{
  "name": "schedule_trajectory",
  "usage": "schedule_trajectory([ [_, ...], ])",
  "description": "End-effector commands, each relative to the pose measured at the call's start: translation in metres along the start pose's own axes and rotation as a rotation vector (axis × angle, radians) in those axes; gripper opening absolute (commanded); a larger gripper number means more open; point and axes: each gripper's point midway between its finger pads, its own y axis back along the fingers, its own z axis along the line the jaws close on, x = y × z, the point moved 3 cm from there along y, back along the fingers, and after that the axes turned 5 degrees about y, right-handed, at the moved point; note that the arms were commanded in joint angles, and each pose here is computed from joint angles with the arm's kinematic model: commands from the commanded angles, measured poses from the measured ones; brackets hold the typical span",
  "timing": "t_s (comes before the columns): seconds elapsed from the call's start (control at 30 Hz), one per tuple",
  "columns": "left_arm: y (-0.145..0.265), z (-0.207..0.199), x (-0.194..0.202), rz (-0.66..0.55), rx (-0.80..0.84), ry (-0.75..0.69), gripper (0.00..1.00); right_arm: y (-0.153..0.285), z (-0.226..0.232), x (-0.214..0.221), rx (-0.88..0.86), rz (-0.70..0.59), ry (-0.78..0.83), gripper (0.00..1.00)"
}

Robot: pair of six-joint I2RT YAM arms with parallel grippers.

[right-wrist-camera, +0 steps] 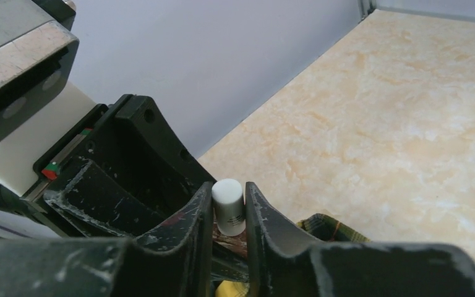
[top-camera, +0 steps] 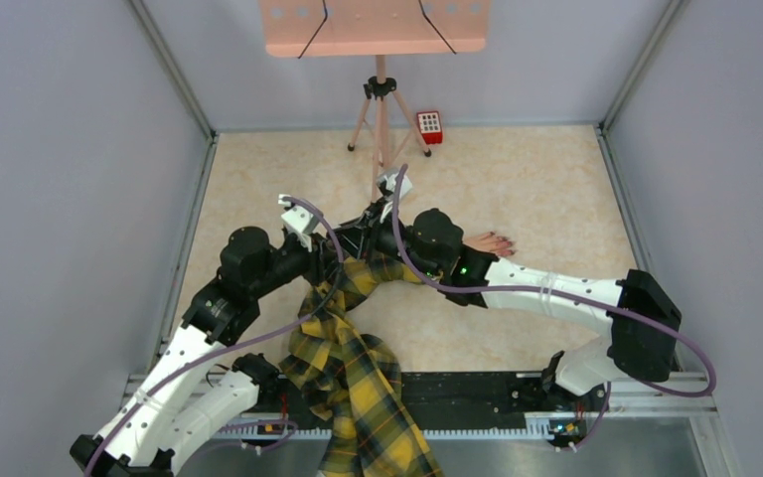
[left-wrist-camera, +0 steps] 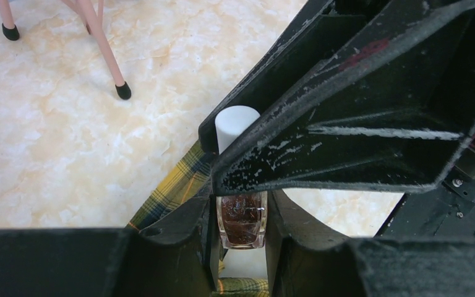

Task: Paint the nails
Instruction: Unscrew the nail polish bottle.

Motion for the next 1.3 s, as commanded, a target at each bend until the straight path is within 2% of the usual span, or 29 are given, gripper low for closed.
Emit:
schedule_trajectory([
  [0.0, 0.002, -0.006, -0.017, -0.057, 0.026, -0.02, 0.0, -0.004, 0.013, -0.024, -0.013, -0.059, 0.022, 0.12],
  [0.07, 0.002, -0.007, -0.016, -0.057, 0.038, -0.021, 0.0, -0.002, 0.012, -0.025, -0.011, -0.058, 0.032, 0.0],
  [0.47, 0.008, -0.025, -0.021, -0.084, 0.139, -0.015, 0.0, 0.017, 0.009, -0.029, -0.033, -0.054, 0.09, 0.0],
  [0.73, 0.022, -0.063, -0.023, -0.097, 0.403, -0.053, 0.0, 0.034, 0.022, -0.031, -0.171, -0.011, 0.153, 0.0],
  [1.27, 0.042, -0.103, -0.017, -0.046, 0.741, -0.067, 0.0, 0.091, 0.073, -0.035, -0.605, 0.006, 0.256, 0.0],
])
